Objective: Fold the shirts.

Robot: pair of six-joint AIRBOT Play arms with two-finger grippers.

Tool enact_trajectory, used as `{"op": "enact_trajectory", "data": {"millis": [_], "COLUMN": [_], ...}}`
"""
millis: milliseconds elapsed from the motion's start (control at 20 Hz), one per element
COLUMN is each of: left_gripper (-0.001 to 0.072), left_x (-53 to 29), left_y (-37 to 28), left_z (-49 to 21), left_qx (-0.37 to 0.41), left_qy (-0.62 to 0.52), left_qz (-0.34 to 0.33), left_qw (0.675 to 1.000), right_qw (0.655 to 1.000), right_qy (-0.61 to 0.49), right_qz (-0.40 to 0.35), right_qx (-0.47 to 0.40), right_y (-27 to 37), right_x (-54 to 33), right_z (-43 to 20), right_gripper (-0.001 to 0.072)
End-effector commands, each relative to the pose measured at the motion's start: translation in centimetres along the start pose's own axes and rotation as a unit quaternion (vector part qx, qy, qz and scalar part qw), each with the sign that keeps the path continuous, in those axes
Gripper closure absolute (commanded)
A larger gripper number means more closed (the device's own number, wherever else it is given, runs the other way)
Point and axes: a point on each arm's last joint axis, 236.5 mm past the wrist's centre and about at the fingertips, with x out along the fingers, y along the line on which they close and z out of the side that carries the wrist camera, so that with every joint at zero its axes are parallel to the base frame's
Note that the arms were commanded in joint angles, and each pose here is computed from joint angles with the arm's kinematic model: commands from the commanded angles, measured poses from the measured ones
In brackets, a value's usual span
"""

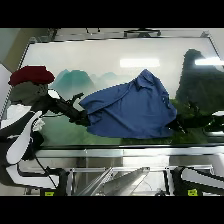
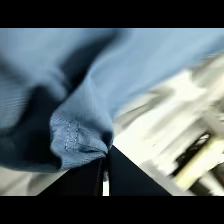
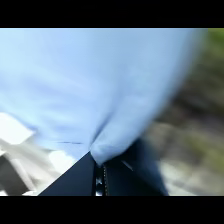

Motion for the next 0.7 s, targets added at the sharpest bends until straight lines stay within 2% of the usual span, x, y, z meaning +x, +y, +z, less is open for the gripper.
{"op": "enact_trajectory", "data": {"millis": [0, 100, 200, 250, 350, 400, 500, 600, 650], "left_gripper": [0.0689, 0.0689, 0.0688, 0.0687, 0.0682, 0.0682, 0.0681, 0.068, 0.068], "left_x": [-6.0, -14.7, -24.5, -29.1, -35.3, -37.3, -40.1, -41.3, -41.4], "left_y": [-10.5, -18.8, -25.3, -27.9, -30.9, -31.5, -31.1, -29.0, -28.1], "left_z": [1.8, 0.6, -2.8, -5.1, -9.5, -11.1, -13.0, -13.1, -12.8], "left_qx": [0.09, 0.194, 0.294, 0.335, 0.386, 0.393, 0.377, 0.335, 0.323], "left_qy": [-0.127, -0.244, -0.371, -0.433, -0.532, -0.569, -0.631, -0.658, -0.66], "left_qz": [-0.149, -0.232, -0.247, -0.23, -0.158, -0.111, -0.01, 0.068, 0.074], "left_qw": [0.976, 0.921, 0.846, 0.804, 0.737, 0.714, 0.678, 0.671, 0.674], "right_qw": [0.975, 0.914, 0.837, 0.792, 0.702, 0.659, 0.601, 0.583, 0.591], "right_qy": [-0.057, -0.148, -0.274, -0.348, -0.471, -0.52, -0.577, -0.591, -0.586], "right_qz": [0.177, 0.262, 0.247, 0.204, 0.116, 0.066, -0.027, -0.053, -0.051], "right_qx": [-0.124, -0.271, -0.405, -0.459, -0.521, -0.539, -0.553, -0.555, -0.552], "right_y": [13.1, 24.3, 33.1, 36.7, 42.1, 43.9, 45.4, 45.7, 45.4], "right_x": [-5.4, -13.5, -21.2, -24.8, -30.3, -32.4, -34.8, -35.5, -35.5], "right_z": [2.5, 1.8, -0.6, -2.2, -5.7, -7.5, -9.4, -9.7, -9.1], "right_gripper": [0.0688, 0.0688, 0.0688, 0.0688, 0.0688, 0.0688, 0.0688, 0.0688, 0.0688]}}
